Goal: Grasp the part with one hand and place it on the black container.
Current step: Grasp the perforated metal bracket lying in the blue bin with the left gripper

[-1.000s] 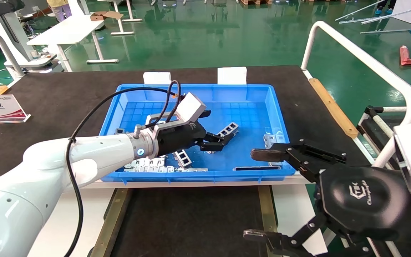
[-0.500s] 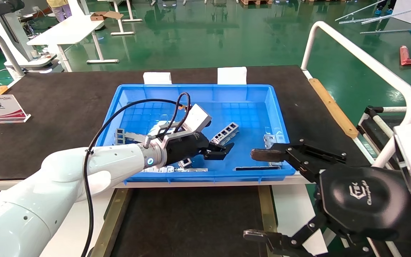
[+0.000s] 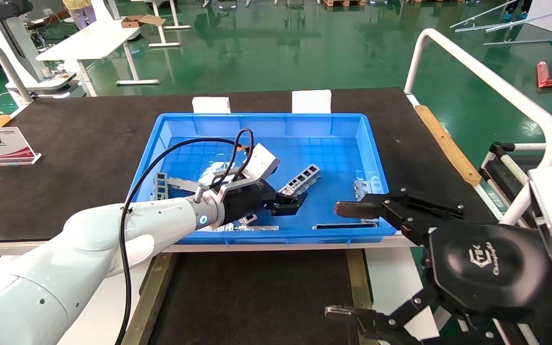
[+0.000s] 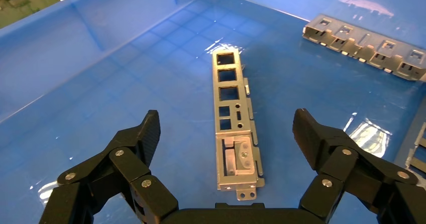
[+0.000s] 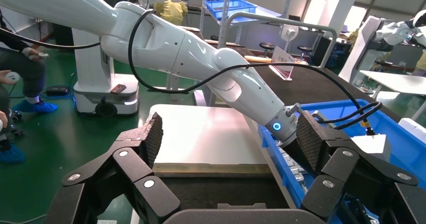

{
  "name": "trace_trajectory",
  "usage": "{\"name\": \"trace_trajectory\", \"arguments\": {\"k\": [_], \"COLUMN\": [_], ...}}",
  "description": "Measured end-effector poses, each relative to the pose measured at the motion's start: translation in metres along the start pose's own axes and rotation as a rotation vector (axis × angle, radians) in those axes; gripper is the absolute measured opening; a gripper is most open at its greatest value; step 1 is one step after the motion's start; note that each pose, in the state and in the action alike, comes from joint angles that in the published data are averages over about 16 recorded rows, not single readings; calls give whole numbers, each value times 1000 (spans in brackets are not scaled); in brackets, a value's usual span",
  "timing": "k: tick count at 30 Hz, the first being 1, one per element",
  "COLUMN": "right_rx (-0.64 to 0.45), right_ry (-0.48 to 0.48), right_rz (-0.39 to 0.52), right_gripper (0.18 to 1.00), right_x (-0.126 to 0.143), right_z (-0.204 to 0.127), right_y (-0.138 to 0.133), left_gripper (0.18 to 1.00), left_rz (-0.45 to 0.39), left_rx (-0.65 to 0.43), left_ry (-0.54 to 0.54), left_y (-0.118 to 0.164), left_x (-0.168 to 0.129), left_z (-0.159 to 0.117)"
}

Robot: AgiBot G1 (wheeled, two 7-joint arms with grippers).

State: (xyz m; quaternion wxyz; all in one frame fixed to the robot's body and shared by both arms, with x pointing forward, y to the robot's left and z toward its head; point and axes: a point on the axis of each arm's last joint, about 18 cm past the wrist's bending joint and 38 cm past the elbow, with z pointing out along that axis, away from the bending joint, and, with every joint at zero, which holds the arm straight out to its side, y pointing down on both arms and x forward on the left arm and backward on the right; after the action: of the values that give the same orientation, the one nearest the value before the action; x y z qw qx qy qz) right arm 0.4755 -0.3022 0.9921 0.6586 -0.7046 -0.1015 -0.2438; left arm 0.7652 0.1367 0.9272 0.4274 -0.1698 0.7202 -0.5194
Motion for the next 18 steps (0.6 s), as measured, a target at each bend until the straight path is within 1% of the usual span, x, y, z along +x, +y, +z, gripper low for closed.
{"name": "trace_trajectory", "arguments": {"k": [4, 7, 10, 13, 16, 18], "right_rx": [0, 0, 0, 0, 0, 0], "right_ry": [0, 0, 0, 0, 0, 0], "right_rz": [0, 0, 0, 0, 0, 0], "right_gripper": [945, 904, 868, 810, 759, 708], "right_x": [0, 0, 0, 0, 0, 0], "right_z": [0, 0, 0, 0, 0, 0], "right_y": [0, 0, 0, 0, 0, 0], "left_gripper": [942, 915, 866, 823, 756, 716], "left_rz": [-6, -9, -11, -13, -14, -14], "left_rx": [-4, -7, -10, -11, -11, -11], "left_ry": [-6, -9, -12, -14, -17, -19], "left_y": [3, 6, 8, 10, 12, 13], "left_x": [1, 1, 2, 2, 2, 2], "left_z": [1, 1, 1, 1, 2, 2]}}
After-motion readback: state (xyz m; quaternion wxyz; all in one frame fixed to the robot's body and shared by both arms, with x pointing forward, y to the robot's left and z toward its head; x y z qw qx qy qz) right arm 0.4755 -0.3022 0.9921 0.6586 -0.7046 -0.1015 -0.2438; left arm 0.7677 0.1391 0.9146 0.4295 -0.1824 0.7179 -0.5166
